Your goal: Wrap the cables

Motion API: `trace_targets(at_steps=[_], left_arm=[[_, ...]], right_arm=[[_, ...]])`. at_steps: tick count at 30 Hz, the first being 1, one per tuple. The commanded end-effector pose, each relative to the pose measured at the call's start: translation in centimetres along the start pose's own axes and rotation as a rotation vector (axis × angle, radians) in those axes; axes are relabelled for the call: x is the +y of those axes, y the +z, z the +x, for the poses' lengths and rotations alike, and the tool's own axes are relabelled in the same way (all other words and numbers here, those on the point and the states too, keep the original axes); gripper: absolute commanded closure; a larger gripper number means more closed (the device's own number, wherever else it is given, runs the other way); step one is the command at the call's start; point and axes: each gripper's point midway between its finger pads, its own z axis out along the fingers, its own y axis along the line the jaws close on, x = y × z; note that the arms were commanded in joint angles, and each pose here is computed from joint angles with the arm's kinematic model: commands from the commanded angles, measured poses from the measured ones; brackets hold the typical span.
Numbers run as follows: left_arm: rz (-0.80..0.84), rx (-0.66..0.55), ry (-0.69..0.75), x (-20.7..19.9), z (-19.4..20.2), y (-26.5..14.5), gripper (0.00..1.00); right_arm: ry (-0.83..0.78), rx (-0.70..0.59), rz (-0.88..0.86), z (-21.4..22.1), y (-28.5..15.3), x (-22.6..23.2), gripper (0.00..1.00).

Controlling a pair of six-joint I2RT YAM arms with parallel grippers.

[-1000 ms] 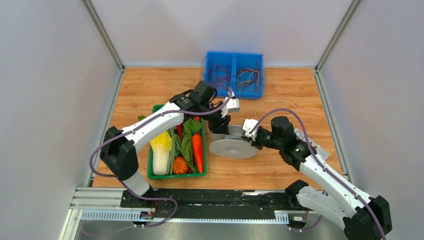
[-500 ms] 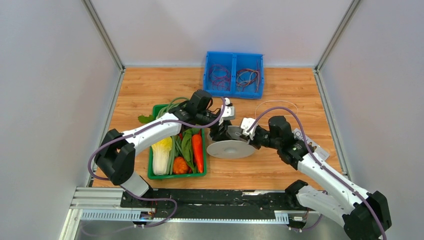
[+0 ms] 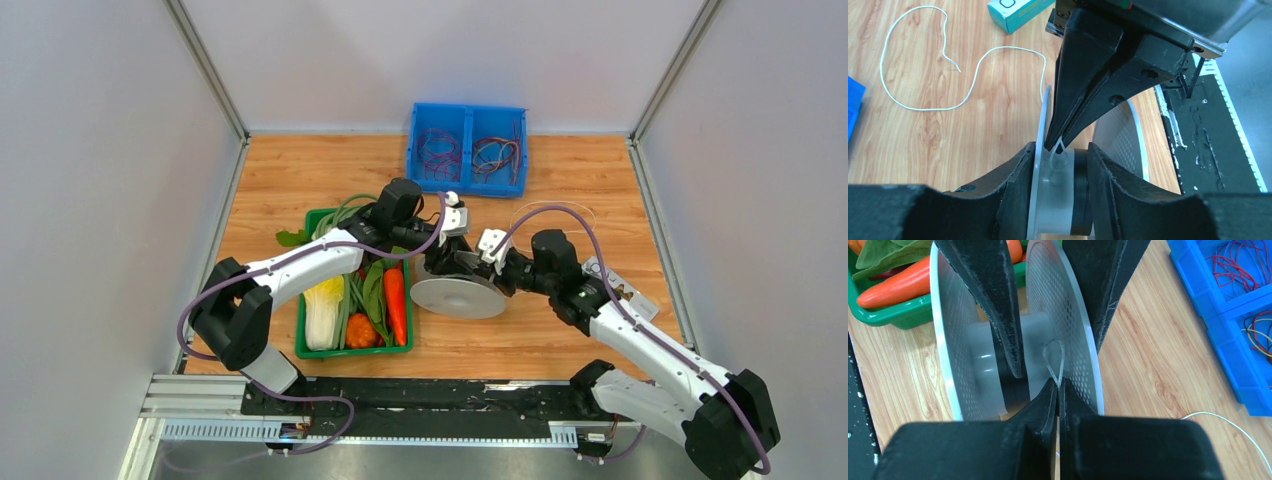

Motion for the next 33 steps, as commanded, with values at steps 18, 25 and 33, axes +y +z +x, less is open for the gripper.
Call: trace_targets(at_steps=[18,25,33], left_arm=[[0.033,-0.028,0.087,0.1,-0.1,0.9,0.53],[0.029,0.008,0.079,0.3,1.3,1.1,0.68],[0.042,0.018,0.093,0.3,1.4,1.2,0.99]], right_arm=[[0.072,-0.074,0.102,-2.4,0.5,-2.1,1.0],[0.075,-0.085,0.106,-2.7,0.4,-2.2,1.0],[0.074,-0.085,0.118,-2.7,0.4,-2.3,1.0]])
